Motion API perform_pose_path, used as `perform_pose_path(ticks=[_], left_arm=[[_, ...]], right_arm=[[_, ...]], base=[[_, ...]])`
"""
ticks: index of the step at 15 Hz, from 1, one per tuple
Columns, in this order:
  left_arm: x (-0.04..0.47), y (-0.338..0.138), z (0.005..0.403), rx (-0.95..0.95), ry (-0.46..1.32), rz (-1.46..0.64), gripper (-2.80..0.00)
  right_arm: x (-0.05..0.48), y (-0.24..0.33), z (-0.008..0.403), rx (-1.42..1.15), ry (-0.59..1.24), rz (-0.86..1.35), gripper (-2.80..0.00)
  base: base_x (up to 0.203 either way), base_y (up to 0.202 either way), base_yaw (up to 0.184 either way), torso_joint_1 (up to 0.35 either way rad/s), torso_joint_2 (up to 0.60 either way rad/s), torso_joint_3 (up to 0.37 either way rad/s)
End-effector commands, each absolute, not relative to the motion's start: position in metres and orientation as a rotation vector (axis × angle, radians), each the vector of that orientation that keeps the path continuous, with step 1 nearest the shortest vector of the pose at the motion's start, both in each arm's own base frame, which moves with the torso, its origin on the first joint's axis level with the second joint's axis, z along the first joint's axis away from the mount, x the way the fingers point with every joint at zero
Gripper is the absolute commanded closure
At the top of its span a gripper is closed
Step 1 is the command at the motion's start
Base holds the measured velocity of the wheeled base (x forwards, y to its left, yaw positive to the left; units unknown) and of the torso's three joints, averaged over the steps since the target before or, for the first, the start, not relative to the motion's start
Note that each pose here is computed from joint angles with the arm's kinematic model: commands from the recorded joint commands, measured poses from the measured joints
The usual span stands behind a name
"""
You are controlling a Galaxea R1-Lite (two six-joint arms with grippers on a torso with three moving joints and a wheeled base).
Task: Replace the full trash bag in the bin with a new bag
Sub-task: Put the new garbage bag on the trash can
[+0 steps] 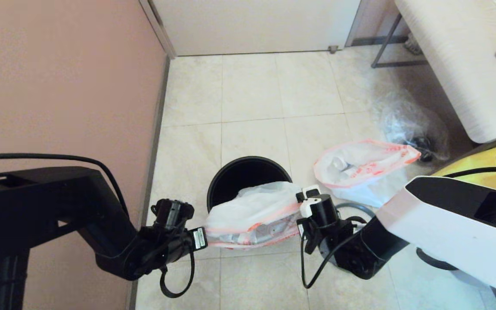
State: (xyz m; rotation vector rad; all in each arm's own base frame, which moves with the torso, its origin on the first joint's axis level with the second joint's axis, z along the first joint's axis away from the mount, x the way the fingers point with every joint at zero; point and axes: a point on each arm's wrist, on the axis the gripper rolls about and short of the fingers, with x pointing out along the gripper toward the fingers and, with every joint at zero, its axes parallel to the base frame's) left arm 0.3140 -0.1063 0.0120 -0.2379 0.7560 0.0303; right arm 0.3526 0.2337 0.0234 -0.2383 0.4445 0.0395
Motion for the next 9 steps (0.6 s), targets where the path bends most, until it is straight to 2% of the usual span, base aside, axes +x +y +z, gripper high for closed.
perform_pose_path(ticks=[1, 6, 9], left_arm=[[0.305, -0.105, 0.022, -0.249, 0.722, 0.016, -2.80], [0.256, -0.116, 0.042, -0.232, 0.736, -0.132, -2.80], [0.249, -0.114, 0.049, -0.236, 0.725, -0.149, -2.80]], right_arm=[[0.341, 0.232, 0.035, -0.233, 0.436, 0.052, -2.80], [0.275, 0.239, 0.064, -0.265, 0.442, 0.194, -2.80], [0.260, 0.244, 0.078, -0.258, 0.414, 0.247, -2.80]], base=[[0.000, 0.000, 0.000, 0.000, 0.00, 0.000], [0.000, 0.000, 0.000, 0.000, 0.00, 0.000], [0.000, 0.000, 0.000, 0.000, 0.00, 0.000]])
